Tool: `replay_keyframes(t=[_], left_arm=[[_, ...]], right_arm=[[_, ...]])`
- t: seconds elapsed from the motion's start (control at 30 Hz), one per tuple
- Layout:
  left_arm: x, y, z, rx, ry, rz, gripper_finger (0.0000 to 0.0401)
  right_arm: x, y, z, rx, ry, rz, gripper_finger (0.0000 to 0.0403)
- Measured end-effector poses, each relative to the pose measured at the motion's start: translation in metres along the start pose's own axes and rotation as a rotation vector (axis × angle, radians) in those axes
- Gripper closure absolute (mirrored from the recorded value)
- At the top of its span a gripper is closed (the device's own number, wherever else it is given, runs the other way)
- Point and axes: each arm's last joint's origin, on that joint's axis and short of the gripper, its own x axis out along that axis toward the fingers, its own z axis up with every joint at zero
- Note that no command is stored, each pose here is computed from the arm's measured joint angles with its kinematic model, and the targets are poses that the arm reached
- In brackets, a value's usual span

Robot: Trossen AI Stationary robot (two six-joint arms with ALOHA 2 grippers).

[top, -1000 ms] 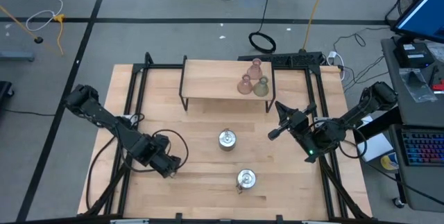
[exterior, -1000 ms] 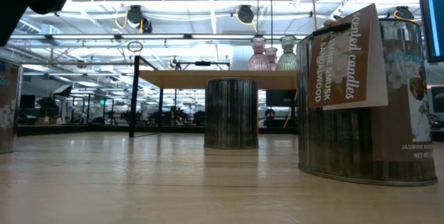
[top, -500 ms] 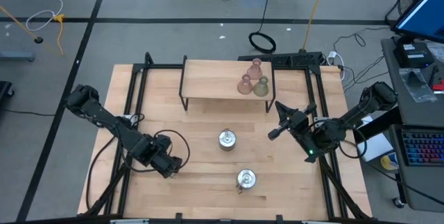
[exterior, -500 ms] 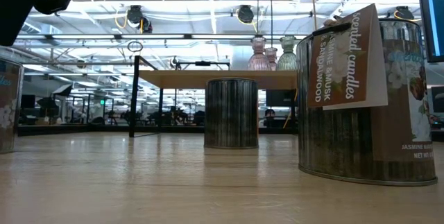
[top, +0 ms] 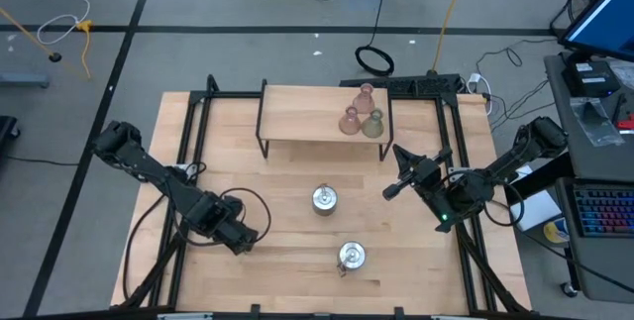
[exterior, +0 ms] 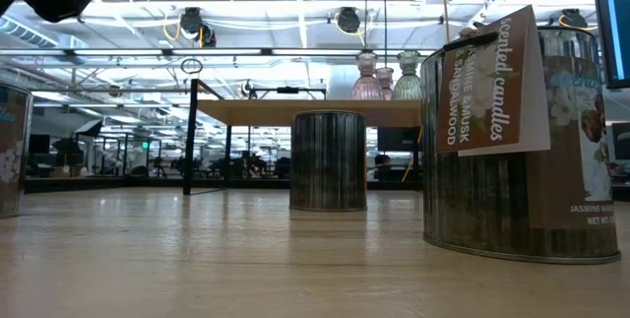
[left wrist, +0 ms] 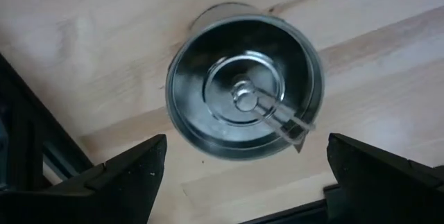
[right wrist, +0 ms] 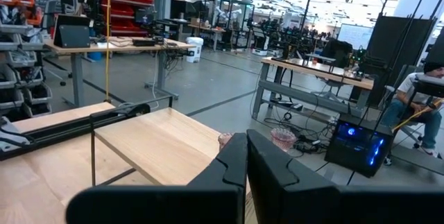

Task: Pick & Place candle stick holders
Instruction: Put the left scented candle on the shelf

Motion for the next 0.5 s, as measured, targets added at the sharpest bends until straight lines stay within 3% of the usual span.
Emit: replay_keyframes(t=[0.5], left_arm=[[-0.0002, 0.0003, 0.0007, -0.050, -0.005, 0.003, 0.0006]], right_arm=[[0.0000, 0.0000, 0.0000, -0.013, 0.000, 0.000, 0.0403]])
